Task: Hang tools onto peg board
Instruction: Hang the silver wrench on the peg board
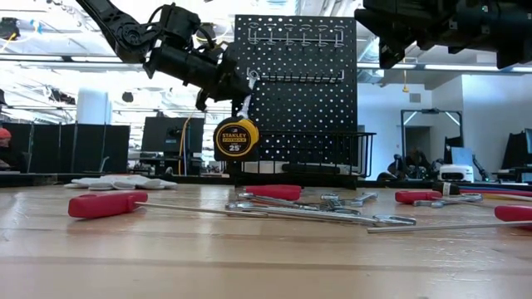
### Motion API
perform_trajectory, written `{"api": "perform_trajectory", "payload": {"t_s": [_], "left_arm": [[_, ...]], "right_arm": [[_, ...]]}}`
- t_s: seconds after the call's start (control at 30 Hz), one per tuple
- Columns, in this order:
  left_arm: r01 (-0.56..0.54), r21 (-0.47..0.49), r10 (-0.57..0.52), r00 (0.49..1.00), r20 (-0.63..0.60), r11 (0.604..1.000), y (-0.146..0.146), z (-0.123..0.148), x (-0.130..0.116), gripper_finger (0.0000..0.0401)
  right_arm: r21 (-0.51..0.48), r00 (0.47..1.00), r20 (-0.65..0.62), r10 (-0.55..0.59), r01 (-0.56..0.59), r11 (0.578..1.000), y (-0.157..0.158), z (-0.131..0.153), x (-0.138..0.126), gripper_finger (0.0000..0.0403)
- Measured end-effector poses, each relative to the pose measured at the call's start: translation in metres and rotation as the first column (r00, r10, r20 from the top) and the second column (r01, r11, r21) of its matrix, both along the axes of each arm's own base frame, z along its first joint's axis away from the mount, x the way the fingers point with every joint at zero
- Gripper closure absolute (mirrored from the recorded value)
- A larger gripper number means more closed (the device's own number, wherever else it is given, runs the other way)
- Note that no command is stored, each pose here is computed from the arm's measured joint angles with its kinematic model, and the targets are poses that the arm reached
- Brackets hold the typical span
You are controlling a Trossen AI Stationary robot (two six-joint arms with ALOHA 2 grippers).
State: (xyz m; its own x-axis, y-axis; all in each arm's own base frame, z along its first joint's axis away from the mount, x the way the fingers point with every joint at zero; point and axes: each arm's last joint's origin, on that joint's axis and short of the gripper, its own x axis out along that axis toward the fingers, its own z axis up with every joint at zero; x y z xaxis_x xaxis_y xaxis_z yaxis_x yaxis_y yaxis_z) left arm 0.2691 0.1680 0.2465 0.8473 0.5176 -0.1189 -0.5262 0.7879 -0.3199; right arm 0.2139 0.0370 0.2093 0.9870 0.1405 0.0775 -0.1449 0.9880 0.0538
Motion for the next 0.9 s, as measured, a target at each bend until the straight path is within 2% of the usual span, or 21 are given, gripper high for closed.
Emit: {"api": "perform_trajectory", "payload": {"t_s": [0.17,0.33,0.47,0.7,0.9], "left_arm": [[0.009,-0.022,-0.009,1.0,-0.003,1.0,0.0,-0.001,0.0,0.0295],[0.022,-0.006,-0.022,0.997,-0.068,1.0,-0.006,0.005,-0.008,0.0269],[0.045,0.009,-0.044,0.989,-0.141,0.999,-0.019,0.017,-0.02,0.0264],[0.064,0.104,-0.03,0.954,-0.3,0.993,-0.073,0.032,-0.028,0.0278],[0.131,0.154,-0.058,0.912,-0.406,0.979,-0.136,0.016,-0.025,0.0294]], "right_arm": [[0.0,1.0,0.0,0.0,0.0,1.0,0.0,0.0,0.0,0.0301],[-0.001,1.0,-0.004,0.0,0.0,1.0,0.0,0.0,0.0,0.0301],[-0.003,1.0,-0.005,0.0,0.0,1.0,0.0,-0.001,0.0,0.0301],[-0.008,1.0,-0.006,0.001,-0.001,1.0,0.0,-0.001,0.0,0.0301],[-0.01,1.0,-0.006,0.008,-0.008,1.0,0.001,-0.001,0.0,0.0301]]}}
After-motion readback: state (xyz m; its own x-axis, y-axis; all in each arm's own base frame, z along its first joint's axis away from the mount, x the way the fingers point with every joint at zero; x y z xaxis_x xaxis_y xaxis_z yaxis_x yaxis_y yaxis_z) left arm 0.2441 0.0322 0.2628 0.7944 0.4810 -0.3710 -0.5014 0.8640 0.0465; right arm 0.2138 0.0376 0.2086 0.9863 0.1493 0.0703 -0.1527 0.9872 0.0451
